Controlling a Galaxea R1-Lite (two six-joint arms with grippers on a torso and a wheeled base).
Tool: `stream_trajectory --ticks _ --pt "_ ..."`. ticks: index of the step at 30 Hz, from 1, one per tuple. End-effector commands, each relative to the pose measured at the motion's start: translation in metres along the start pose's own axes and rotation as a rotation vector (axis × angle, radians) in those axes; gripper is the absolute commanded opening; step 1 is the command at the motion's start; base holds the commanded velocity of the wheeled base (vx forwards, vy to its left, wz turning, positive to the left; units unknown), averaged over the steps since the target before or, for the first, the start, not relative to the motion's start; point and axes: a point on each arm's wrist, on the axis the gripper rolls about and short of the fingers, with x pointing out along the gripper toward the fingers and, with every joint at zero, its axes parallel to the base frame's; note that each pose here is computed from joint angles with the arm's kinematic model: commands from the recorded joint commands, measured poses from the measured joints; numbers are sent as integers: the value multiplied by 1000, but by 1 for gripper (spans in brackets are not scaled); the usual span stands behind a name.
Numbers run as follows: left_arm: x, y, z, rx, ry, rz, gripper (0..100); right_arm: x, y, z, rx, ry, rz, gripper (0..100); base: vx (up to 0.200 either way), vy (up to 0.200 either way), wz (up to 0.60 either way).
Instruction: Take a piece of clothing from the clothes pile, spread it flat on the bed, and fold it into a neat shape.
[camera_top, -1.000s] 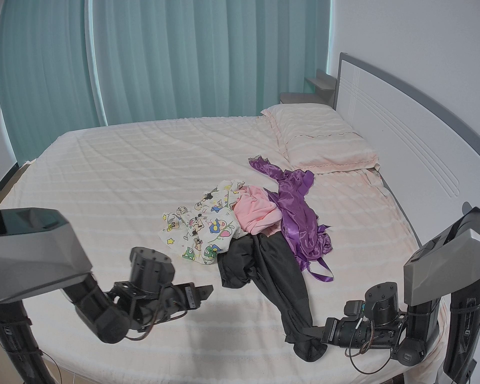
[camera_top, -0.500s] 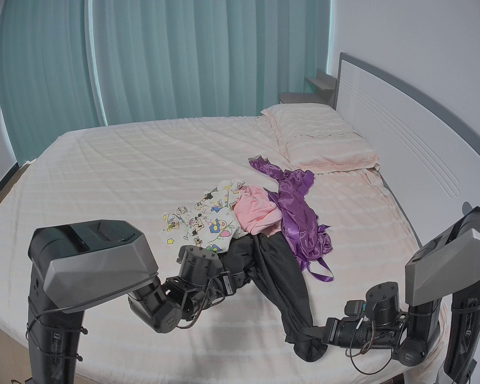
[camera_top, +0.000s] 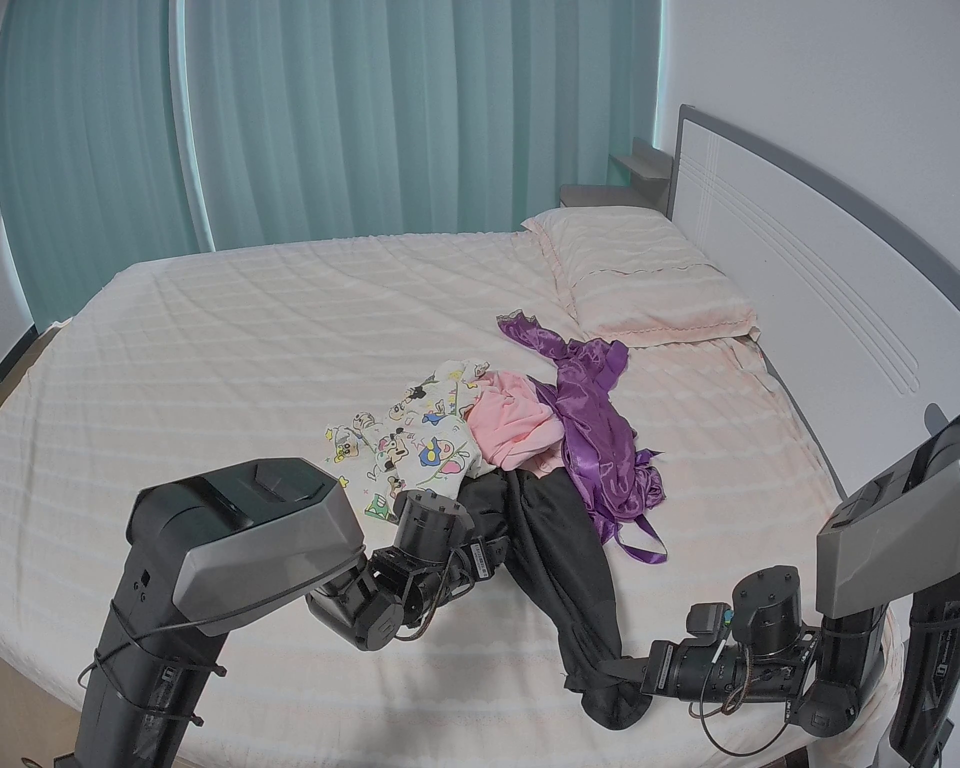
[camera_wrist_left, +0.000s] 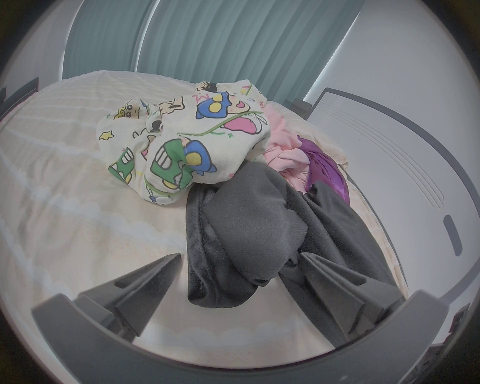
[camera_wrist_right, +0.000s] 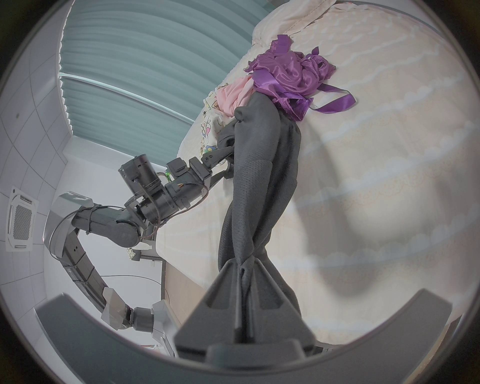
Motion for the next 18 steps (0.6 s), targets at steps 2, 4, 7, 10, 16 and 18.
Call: stream_trajectory --ticks 2,4,7,10,16,18 --pt "5 3 -4 1 8 10 0 0 2 1 -7 -12 16 0 0 0 0" --pt "5 3 -5 0 8 12 0 0 2 2 -7 -13 17 0 0 0 0" --pt "0 9 -9 3 13 55 0 0 2 2 -7 -13 17 0 0 0 0" --pt "-10 10 -7 -1 17 64 0 0 2 2 -7 -13 17 0 0 0 0" --pt "-57 -1 24 -106 -36 22 0 -4 7 5 -11 -35 37 0 0 0 0" --pt "-74 -4 33 -127 -53 9 0 -7 12 7 -19 -46 54 0 0 0 0"
